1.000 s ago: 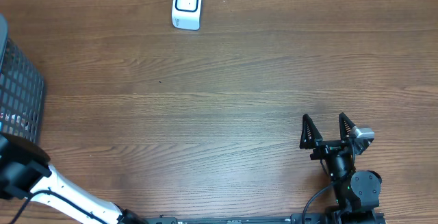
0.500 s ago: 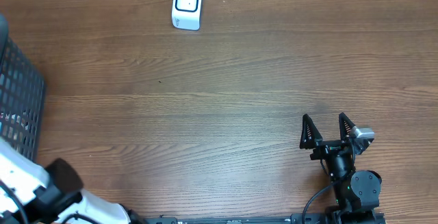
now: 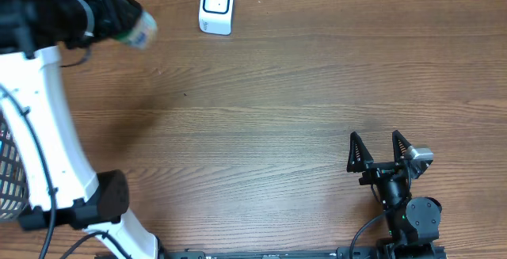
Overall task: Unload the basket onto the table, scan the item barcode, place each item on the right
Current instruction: 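Carry the bottle to the white scanner and hold it there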
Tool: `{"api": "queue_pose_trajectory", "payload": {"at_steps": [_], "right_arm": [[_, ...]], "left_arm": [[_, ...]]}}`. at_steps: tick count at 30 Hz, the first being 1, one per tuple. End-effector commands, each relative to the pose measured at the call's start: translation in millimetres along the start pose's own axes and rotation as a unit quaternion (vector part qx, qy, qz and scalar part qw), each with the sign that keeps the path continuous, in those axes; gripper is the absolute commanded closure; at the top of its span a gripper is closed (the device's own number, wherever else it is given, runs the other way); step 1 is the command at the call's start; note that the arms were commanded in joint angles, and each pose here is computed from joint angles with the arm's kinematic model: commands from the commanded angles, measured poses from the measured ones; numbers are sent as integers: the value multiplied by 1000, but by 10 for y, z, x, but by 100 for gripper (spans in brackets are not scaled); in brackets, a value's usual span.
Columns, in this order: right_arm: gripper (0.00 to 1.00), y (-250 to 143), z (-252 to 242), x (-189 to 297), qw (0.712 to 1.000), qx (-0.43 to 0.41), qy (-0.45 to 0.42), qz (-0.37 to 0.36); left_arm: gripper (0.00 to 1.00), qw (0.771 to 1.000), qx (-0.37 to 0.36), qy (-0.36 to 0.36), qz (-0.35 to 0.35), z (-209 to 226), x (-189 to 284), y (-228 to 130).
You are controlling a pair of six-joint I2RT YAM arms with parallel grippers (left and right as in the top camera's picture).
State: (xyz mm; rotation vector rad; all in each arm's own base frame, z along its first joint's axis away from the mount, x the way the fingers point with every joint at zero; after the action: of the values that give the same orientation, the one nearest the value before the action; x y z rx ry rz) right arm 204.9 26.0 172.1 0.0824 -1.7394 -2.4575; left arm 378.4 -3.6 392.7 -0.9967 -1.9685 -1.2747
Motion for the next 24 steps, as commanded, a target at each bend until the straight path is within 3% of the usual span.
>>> {"api": "queue_pose_trajectory", "payload": {"at_steps": [1, 6, 11, 15, 24], "right_arm": [[0, -20, -6, -2, 1000, 2, -1, -2], [0, -20, -6, -2, 1000, 2, -1, -2], [0, -20, -6, -2, 1000, 2, -1, -2], [0, -20, -6, -2, 1000, 2, -1, -2], [0, -20, -6, -2, 1000, 2, -1, -2]], "left_arm": [[70, 997, -29, 33, 64, -62, -402, -121], [69, 988, -36, 32, 144, -225, -940, -330], [80, 972, -50, 39, 226, -334, -1479, -616], [79, 960, -33, 81, 267, -324, -1864, -818], [79, 945, -25, 191, 265, -352, -2504, -1208]]}}
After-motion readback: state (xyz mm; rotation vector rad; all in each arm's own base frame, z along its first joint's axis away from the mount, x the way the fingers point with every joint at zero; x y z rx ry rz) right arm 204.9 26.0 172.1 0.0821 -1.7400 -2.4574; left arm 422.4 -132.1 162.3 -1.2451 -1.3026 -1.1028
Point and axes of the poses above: each gripper's point midway between its finger pads, its own x axis back along the fingers, its own z axis along the line the jaws close on, y = z × x, the point moved 4 cm from there along x, back along the fingers, and after that the axes turned 2 degrees about -x, right-handed, at the moved point
